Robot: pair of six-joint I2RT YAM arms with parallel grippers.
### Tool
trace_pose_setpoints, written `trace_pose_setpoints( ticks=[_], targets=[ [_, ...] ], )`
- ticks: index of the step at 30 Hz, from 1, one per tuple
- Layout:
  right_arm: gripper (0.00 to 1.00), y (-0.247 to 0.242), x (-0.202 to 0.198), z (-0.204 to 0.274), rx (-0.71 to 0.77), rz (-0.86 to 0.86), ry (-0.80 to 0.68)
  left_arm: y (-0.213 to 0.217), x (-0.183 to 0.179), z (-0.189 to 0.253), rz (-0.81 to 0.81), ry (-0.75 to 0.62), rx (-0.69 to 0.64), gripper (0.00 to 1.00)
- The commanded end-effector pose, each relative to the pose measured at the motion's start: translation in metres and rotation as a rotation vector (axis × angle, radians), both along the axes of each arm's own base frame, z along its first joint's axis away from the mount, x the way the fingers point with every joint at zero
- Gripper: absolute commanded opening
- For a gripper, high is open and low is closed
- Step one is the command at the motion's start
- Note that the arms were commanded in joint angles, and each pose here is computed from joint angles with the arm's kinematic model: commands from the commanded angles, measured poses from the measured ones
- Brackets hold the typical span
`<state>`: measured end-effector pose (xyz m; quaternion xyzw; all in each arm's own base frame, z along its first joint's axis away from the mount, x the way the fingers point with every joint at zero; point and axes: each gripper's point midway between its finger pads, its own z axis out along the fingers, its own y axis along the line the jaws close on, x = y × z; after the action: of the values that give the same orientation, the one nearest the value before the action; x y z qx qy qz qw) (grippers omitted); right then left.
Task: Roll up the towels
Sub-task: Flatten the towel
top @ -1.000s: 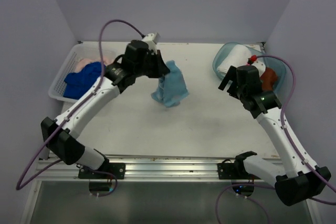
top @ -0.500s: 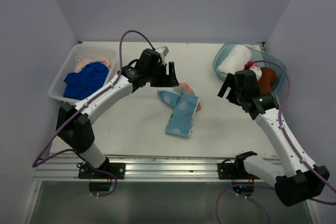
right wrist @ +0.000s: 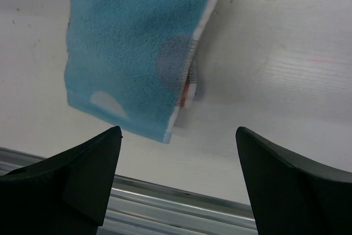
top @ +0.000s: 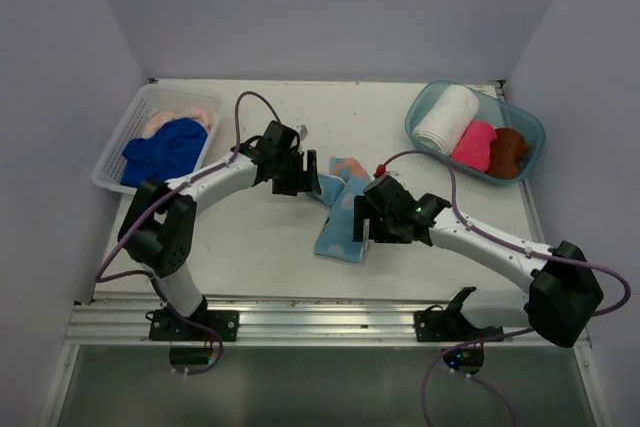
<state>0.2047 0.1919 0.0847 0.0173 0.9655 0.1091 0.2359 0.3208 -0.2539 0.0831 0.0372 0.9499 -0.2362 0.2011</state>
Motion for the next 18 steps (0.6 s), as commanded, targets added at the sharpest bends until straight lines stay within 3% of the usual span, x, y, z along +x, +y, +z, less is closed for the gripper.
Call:
trace_pose_setpoints(
  ticks=[1,3,8,11,12,13,14,15,18],
  targets=[
    [0.89,0.036,-0.003,-0.010,0.132,-0.001,0.023,-0.016,0.022,-0.003,-0.025,-0.055,-0.038,0.71],
    [0.86,0.041,-0.007,-0.021,0.147,-0.002,0.049,-0.015,0.025,-0.018,-0.016,-0.031,-0.016,0.68],
    [0.70,0.048,-0.003,-0.040,0.140,0.008,0.072,-0.021,0.035,-0.029,-0.011,-0.019,-0.010,0.42],
    [0.49,0.052,0.001,-0.039,0.125,0.019,0.072,-0.024,0.042,-0.021,-0.006,-0.034,-0.019,0.20],
    [0.32,0.053,0.004,-0.035,0.125,0.017,0.059,-0.027,0.048,-0.012,-0.004,-0.055,-0.027,0.12],
    [0.24,0.050,0.004,-0.033,0.111,0.015,0.056,-0.027,0.051,-0.008,-0.002,-0.064,-0.032,0.00],
    [0.08,0.047,0.009,-0.029,0.098,0.004,0.032,-0.026,0.055,-0.002,0.006,-0.070,-0.035,0.00],
    [0.01,0.047,0.017,-0.019,0.093,-0.010,-0.001,-0.026,0.062,0.010,0.008,-0.094,-0.053,0.00],
    [0.00,0.023,0.038,0.012,0.014,-0.049,-0.086,-0.014,0.083,0.042,0.048,-0.155,-0.083,0.00]
  ],
)
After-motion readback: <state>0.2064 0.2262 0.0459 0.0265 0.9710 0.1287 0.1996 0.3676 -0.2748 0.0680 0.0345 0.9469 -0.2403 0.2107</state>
